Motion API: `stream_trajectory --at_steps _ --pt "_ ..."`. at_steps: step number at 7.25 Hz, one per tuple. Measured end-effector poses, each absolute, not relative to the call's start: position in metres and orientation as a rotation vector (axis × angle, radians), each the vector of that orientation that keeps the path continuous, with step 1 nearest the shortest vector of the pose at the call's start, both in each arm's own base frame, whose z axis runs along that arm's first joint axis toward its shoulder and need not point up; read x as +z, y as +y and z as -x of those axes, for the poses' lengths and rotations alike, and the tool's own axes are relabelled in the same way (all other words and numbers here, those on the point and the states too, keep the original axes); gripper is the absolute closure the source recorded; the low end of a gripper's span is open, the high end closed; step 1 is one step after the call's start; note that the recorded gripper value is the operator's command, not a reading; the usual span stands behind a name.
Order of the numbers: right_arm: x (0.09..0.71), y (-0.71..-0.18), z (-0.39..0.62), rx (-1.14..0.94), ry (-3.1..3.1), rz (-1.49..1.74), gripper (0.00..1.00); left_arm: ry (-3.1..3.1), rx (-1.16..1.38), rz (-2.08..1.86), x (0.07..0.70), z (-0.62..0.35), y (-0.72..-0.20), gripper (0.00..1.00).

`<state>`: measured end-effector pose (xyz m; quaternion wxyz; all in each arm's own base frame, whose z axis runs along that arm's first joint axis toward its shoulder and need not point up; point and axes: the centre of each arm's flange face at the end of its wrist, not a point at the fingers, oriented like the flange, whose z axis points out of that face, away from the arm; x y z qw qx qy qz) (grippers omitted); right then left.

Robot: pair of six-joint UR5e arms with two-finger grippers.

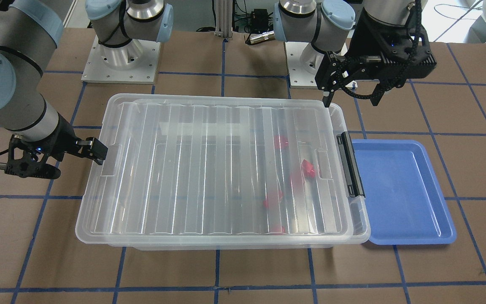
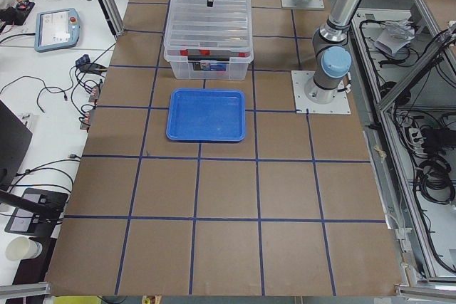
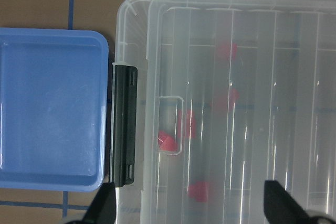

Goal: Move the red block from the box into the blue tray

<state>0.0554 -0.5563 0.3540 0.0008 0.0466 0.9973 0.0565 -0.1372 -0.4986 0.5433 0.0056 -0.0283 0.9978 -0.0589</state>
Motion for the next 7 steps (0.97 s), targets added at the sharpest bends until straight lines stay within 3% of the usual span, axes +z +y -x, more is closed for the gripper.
stream_trajectory --at_steps 7 --pt "0.3518 -0.5575 -0.0521 0.188 3.124 -0.151 0.00 3.125 -0.183 0.088 0.5431 0.1374 -0.4985 0.00"
